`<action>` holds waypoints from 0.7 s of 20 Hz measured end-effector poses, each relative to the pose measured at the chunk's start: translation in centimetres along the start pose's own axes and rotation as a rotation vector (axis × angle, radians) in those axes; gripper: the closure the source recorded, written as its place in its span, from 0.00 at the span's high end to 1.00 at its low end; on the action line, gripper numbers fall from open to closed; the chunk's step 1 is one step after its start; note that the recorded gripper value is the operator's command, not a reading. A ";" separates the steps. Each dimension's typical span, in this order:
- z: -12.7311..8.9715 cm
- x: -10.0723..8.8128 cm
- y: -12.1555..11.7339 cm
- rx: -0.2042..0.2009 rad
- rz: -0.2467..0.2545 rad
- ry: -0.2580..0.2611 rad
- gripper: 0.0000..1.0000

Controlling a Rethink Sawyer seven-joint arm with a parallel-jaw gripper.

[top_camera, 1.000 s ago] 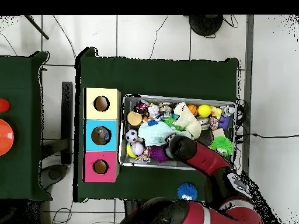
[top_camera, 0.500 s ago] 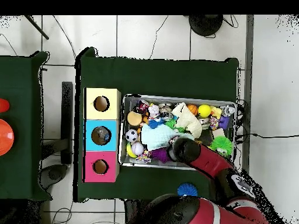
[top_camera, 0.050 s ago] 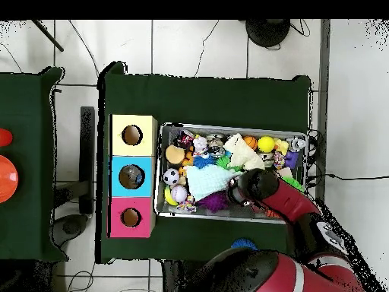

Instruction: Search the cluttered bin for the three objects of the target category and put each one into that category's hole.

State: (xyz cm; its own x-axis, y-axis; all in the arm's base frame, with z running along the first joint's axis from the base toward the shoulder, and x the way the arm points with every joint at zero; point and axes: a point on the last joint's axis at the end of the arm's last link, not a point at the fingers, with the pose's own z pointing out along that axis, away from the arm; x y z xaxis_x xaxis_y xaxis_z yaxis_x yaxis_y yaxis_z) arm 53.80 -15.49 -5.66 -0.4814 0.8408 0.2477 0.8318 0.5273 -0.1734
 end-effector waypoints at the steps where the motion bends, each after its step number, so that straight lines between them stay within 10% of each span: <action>1: -0.1 -0.3 -0.1 0.000 0.003 0.003 1.00; 14: -2.9 -1.4 -0.9 -0.010 -0.001 -0.035 1.00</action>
State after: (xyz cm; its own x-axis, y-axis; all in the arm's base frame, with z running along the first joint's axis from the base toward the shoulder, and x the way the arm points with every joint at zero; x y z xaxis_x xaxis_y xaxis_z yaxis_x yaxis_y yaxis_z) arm 54.52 -17.49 -3.10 -0.4916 0.8439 0.2147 0.8339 0.5273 -0.1632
